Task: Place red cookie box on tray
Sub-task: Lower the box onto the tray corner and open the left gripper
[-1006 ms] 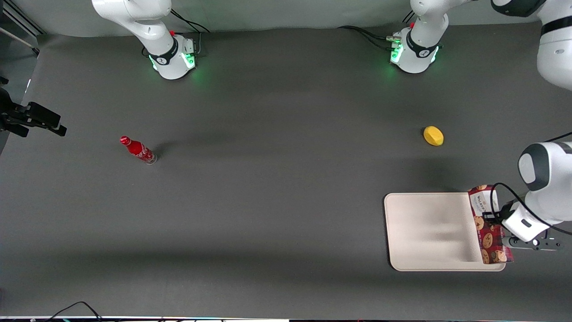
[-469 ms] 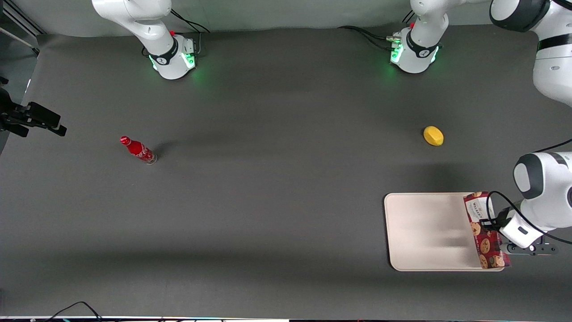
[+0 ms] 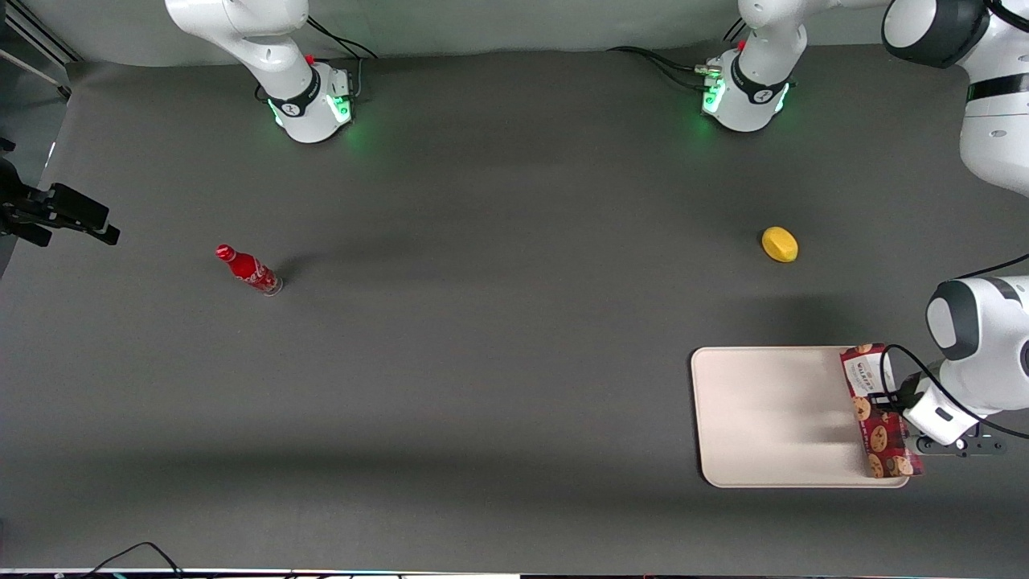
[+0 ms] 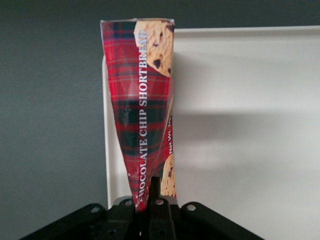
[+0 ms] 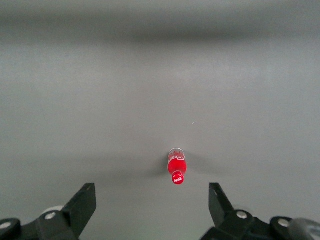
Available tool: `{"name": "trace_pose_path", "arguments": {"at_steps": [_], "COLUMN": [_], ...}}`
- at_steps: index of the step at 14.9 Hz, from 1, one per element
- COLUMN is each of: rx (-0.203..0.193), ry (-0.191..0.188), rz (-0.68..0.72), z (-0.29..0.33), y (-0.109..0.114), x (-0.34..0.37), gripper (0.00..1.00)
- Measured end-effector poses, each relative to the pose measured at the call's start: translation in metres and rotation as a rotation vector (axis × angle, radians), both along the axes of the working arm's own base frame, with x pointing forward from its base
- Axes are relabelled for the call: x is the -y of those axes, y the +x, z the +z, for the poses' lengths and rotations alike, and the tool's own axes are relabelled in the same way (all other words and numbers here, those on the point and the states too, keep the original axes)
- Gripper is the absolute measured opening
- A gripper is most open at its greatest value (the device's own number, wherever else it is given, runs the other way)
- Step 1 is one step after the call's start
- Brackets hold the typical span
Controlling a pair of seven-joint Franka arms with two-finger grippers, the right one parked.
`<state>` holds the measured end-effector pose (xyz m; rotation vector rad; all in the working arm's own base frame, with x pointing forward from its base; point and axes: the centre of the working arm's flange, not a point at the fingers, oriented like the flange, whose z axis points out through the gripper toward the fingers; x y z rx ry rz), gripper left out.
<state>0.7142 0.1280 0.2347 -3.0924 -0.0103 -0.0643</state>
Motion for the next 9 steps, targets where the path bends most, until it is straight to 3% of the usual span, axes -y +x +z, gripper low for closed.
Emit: {"name": "trace_pose_path", "arguments": {"at_steps": [2, 3, 9], "rx": [-0.002, 0.008, 0.067], "ry": [0.004, 0.005, 0.007], "rz": [0.002, 0.002, 0.000], "z": [-0.003, -0.003, 0.011], "y": [-0.001, 0.000, 0.010], "x": [-0.004, -0.005, -0.005], "gripper": [0.07, 0.15, 0.76]}}
